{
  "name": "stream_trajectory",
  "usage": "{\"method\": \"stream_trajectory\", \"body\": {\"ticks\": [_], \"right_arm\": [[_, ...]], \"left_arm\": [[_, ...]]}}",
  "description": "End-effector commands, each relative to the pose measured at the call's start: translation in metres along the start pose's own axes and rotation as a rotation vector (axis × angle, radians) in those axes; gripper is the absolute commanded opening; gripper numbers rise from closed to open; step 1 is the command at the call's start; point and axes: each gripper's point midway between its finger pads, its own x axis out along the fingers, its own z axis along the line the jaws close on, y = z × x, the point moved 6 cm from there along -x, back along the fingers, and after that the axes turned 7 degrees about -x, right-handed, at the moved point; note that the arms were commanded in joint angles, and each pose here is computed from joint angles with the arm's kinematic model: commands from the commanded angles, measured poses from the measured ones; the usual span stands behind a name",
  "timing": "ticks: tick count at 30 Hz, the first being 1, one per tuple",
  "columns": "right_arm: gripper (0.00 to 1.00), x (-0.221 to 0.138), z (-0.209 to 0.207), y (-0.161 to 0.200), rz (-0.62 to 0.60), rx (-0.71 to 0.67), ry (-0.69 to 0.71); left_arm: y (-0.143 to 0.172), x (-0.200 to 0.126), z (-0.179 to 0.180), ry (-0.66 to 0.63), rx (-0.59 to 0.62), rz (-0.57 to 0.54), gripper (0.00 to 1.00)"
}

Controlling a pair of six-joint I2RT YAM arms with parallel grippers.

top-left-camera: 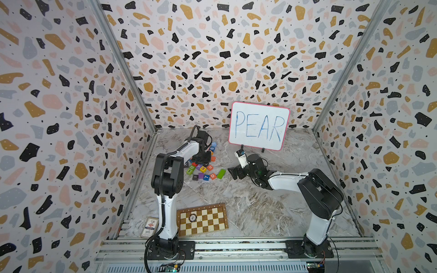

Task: Spell the uppercase word “pear” with letter blocks
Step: Pick up the letter block from the center of the board.

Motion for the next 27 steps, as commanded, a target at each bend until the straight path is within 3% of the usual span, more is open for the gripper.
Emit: {"method": "stream_trajectory", "body": {"ticks": [1,17,27], "right_arm": [[1.0,-0.008,0.003,-0.009,-0.023,-0.01,-0.014],[0.99,-0.004,0.004,-0.001,-0.003,-0.001,-0.026],[1.0,-0.004,0.005,0.0,-0.001,0.003,-0.034]], "left_arm": [[0.0,0.002,-0.009,-0.009,0.039,0.008,0.38],[0.009,0.008,-0.003,-0.096,0.056,0.035,0.35],[0.008,0.016,-0.003,-0.109,0.058,0.044,0.43]]}}
